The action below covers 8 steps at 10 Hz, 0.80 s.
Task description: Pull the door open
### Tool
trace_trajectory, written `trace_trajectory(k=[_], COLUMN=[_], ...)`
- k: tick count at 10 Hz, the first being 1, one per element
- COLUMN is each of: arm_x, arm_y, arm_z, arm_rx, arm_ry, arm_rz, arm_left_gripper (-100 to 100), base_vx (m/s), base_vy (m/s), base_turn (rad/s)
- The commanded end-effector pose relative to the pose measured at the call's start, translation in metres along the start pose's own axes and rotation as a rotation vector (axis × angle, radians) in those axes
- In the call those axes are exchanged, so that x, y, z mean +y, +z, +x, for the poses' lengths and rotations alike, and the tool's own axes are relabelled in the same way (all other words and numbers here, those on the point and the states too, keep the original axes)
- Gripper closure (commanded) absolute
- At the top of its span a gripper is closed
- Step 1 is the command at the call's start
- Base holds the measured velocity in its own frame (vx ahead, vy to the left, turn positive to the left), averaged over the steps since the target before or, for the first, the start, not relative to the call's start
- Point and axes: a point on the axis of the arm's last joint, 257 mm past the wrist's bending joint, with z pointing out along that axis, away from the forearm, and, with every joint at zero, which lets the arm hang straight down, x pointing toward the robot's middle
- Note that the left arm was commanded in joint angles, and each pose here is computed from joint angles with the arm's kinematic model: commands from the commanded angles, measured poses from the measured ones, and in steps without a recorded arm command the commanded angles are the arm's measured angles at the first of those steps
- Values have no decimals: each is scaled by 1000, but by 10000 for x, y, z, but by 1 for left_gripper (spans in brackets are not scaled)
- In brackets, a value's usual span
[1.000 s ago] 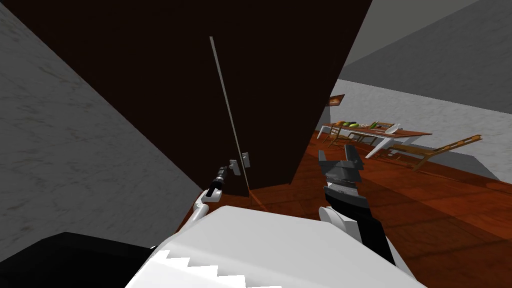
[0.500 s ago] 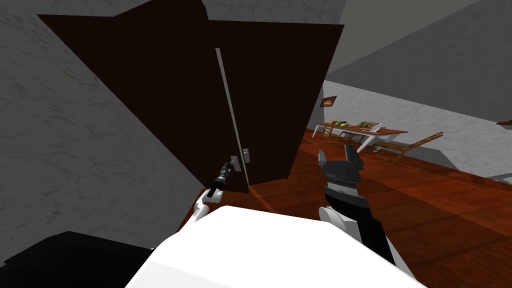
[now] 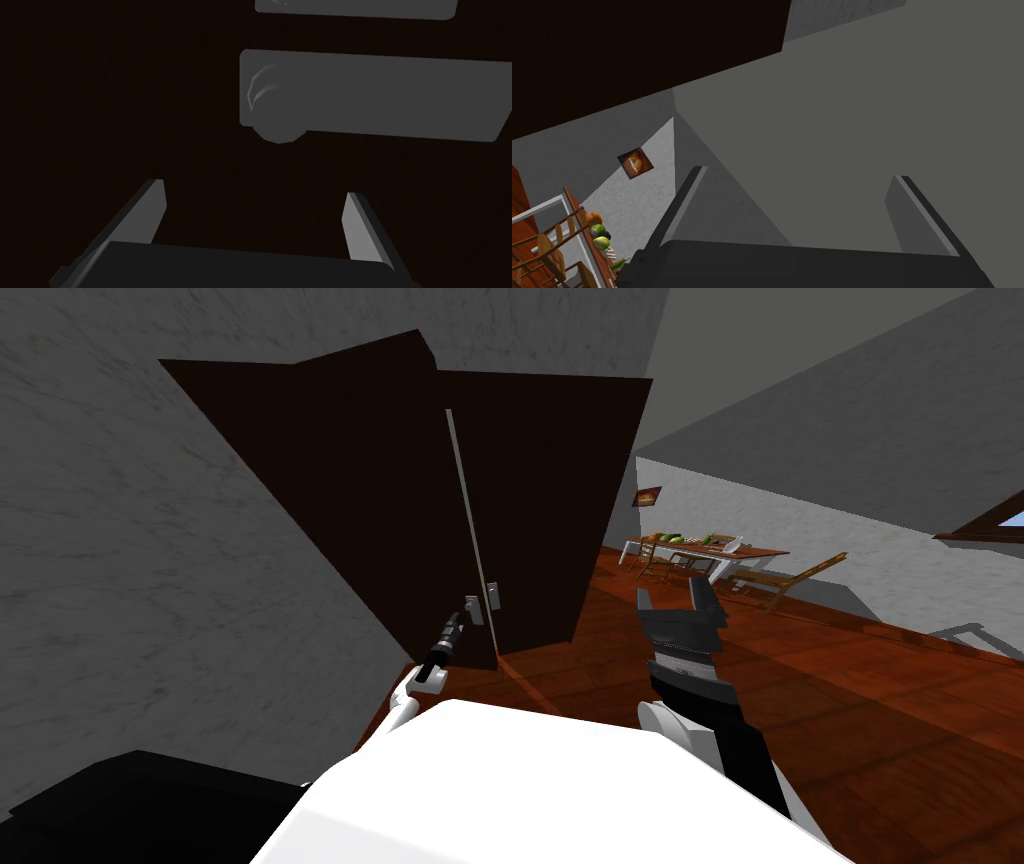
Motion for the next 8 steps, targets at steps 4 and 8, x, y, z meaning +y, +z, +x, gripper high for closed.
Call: trace_trajectory(k=[4, 8], arm_x=[6, -7], arm_y=[65, 74], arm_z=[-45, -26], arm_rx=[-18, -17], arm_ry=[1, 0], arm_rz=[1, 4], arm_left_gripper=[-100, 100], base_vx=[195, 64], base_vy=[38, -3], base_turn=[-26, -20])
